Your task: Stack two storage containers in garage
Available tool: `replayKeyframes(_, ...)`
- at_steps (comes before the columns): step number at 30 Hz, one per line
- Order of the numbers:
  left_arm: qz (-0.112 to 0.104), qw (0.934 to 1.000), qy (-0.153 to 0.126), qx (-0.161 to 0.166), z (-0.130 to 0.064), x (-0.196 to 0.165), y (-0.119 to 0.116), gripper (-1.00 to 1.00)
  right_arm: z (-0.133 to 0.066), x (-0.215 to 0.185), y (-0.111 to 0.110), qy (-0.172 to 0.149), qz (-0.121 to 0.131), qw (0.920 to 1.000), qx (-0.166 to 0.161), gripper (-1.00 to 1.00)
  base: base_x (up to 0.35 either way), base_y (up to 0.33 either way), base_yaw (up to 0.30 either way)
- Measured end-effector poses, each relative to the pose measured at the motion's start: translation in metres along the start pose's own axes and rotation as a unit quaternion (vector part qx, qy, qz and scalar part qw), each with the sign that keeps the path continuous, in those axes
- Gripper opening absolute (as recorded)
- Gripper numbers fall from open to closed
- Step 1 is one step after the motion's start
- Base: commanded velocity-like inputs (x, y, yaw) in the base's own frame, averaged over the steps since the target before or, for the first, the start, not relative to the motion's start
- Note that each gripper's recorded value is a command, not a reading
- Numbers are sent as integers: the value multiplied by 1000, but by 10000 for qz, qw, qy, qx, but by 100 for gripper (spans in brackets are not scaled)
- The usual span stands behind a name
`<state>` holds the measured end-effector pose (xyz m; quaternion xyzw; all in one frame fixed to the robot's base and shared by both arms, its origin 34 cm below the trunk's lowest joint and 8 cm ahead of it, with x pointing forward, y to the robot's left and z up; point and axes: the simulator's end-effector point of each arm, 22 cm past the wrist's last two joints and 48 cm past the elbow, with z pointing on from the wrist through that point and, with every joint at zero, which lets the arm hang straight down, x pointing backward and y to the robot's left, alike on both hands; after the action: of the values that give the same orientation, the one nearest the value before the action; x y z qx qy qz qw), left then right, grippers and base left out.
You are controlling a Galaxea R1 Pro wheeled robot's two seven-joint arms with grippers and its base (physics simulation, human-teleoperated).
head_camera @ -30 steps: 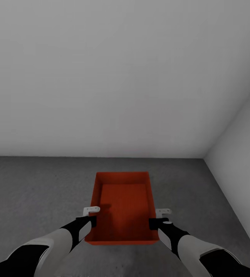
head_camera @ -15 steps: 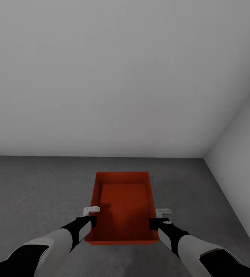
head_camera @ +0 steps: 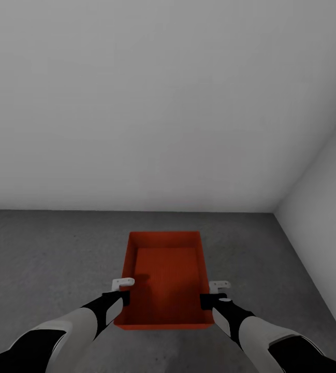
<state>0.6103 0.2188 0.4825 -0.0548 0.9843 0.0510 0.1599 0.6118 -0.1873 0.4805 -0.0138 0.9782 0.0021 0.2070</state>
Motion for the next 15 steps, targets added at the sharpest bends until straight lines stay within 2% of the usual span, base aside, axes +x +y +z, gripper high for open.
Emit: replayKeyframes(15, -2, 10000, 0, -1, 22, 9, -2, -100, 21, 11, 0, 0, -2, 10000, 0, -100, 0, 0, 0)
